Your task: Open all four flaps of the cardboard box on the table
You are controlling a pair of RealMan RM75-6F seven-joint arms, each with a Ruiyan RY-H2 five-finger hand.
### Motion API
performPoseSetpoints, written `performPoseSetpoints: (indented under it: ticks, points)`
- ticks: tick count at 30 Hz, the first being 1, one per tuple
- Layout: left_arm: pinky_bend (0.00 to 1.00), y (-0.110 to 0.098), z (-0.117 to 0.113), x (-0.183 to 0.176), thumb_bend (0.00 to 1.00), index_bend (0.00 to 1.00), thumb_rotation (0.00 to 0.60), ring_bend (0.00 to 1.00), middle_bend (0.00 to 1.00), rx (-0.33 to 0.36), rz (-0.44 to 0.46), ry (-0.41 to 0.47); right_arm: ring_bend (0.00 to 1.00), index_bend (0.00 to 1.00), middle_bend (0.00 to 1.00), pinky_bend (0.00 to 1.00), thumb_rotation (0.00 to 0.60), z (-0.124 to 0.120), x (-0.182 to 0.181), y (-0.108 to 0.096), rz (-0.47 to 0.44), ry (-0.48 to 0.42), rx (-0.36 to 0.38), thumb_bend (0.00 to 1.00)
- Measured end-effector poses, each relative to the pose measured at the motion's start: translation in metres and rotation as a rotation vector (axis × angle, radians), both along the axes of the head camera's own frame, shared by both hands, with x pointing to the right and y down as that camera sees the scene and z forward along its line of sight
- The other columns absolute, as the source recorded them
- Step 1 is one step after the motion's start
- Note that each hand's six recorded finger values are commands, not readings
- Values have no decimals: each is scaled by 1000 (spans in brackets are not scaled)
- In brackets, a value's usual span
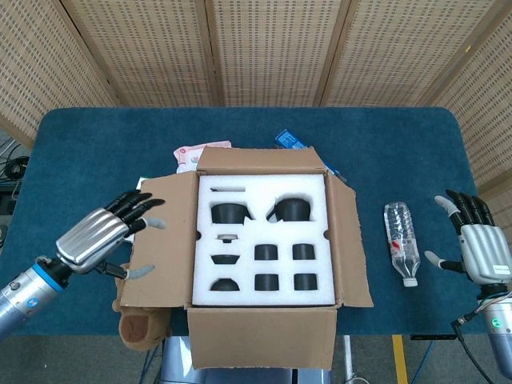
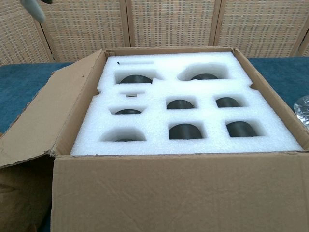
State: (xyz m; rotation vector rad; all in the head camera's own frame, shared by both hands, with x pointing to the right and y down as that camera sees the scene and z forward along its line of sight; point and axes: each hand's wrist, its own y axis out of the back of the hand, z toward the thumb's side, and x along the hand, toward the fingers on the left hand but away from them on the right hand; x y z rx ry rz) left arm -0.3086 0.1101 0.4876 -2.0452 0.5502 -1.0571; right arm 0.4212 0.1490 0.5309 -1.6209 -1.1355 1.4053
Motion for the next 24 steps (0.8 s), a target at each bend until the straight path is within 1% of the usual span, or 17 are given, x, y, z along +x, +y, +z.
performPoseSetpoints:
  ticks: [2,4,5,8,11,17,24]
  points:
    - [0,2,3,-18,262,248,307,0,92,70,-72,-50,0,126,70,44,600,1,-1,0,-5,3,2,131]
    - [0,6,6,-33,261,242,307,0,92,124,-141,-85,0,126,70,44,600,2,-1,0,-11,11,5,131]
    - [0,9,8,-43,260,238,307,0,91,152,-191,-104,0,126,70,44,600,3,-2,0,-14,15,7,131]
    - [0,19,14,-67,256,226,307,0,80,203,-310,-137,0,126,70,43,600,4,-3,0,-21,24,13,131]
    - [0,28,19,-85,252,219,305,0,75,244,-397,-158,0,126,70,44,600,5,-5,1,-26,32,19,133]
    - [0,45,25,-113,250,216,307,0,71,302,-492,-216,0,126,70,43,600,5,-6,5,-27,42,23,132]
    - [0,60,29,-123,250,216,307,0,71,304,-533,-219,0,126,70,44,600,6,-6,9,-24,49,24,132]
